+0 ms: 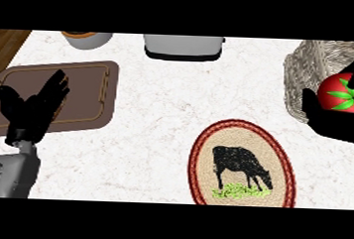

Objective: Pick the tomato from the placemat and place it in the basket

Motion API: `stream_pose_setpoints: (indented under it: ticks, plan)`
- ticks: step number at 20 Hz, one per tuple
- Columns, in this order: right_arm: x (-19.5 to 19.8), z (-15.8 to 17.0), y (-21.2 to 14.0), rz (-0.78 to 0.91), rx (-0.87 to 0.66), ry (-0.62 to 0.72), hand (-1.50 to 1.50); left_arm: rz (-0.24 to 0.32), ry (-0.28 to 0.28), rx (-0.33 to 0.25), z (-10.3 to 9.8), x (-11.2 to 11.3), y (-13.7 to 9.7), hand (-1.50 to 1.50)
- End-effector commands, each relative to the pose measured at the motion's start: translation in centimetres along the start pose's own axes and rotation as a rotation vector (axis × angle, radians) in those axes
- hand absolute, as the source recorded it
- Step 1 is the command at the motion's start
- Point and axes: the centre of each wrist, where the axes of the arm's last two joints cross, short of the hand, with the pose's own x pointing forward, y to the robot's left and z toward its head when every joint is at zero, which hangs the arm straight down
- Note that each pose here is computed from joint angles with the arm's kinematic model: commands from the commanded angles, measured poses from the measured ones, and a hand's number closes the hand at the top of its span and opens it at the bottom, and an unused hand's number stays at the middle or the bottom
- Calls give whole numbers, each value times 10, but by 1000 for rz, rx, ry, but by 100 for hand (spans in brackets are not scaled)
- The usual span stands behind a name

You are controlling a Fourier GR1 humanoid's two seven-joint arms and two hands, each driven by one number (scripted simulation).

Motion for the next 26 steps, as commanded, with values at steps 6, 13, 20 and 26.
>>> stream_pose_setpoints:
  ticks: [6, 13, 20, 26]
  plan:
    - [-63, -67, -46, 37, -43, 76, 150, 6, -5, -13, -1, 11, 15, 0]
    - [-137, -78, -32, 58, -57, 59, 150, 11, -5, 4, 3, 5, 6, 0]
    - [-166, -98, -24, 2, -56, 85, 150, 1, -11, 7, 6, 17, -2, 0]
    - [-202, -113, 7, 5, -151, 233, -150, 7, -7, -3, 9, -3, -2, 0]
